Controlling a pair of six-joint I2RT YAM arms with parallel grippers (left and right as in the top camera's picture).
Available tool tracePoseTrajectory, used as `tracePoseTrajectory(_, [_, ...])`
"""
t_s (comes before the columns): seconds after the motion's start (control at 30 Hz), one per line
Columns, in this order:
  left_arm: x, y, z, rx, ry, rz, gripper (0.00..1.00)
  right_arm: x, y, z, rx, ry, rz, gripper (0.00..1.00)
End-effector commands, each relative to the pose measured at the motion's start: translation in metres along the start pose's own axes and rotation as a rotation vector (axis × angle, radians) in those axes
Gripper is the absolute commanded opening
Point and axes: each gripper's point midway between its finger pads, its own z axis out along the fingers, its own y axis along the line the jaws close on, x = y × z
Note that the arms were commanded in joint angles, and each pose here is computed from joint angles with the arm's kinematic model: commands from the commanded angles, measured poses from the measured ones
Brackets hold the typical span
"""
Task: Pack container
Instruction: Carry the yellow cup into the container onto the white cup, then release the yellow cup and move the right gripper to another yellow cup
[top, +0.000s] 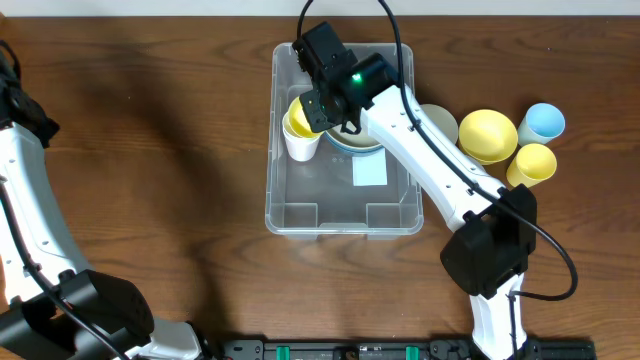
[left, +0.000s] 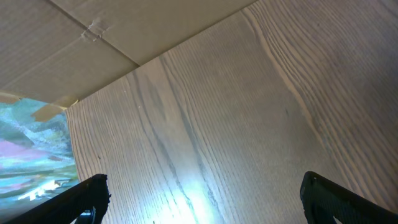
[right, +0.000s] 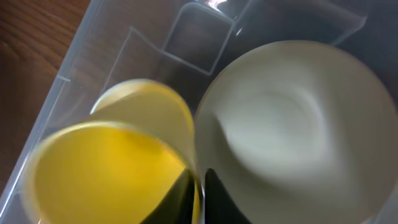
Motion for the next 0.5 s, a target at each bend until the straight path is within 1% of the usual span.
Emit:
tracePoseTrajectory(0.0, [-0.001,0.003,0.003,-0.022,-0.002,0.006,0.98,-0.006,0.001,-0.002,0.008,-0.018,-0.013,0.13])
tracePoseTrajectory(0.1, [-0.001,0.003,0.003,-0.022,-0.002,0.006,0.98,-0.005,0.006,-0.002,-0.020,-0.011,-0.014,0.12])
tracePoseTrajectory(0.17, [-0.001,0.003,0.003,-0.022,-0.002,0.006,0.98,-0.004,0.008,-0.002,-0.032,-0.009,-0.014,0.14])
tracePoseTrajectory(0.23, [-0.001,0.003,0.003,-0.022,-0.002,0.006,0.98,-0.004,0.009,-0.002,-0.034,-0.008,-0.014,0.24])
tracePoseTrajectory(0.27, [-0.001,0.003,0.003,-0.022,-0.002,0.007,0.98,-0.004,0.008,-0.002,-0.033,-0.006,-0.015,0.28])
tracePoseTrajectory(0.33, [-0.001,0.003,0.003,-0.022,-0.002,0.007,0.98,-0.003,0.006,-0.002,-0.019,-0.002,-0.022,0.31])
tracePoseTrajectory(0.4, [-0.001,0.003,0.003,-0.022,-0.002,0.006,0.98,-0.002,-0.008,-0.002,0.035,0.002,-0.013,0.33])
tracePoseTrajectory(0.47, [-0.001,0.003,0.003,-0.022,-0.002,0.006,0.98,0.000,-0.027,-0.005,0.087,0.016,0.004,0.39])
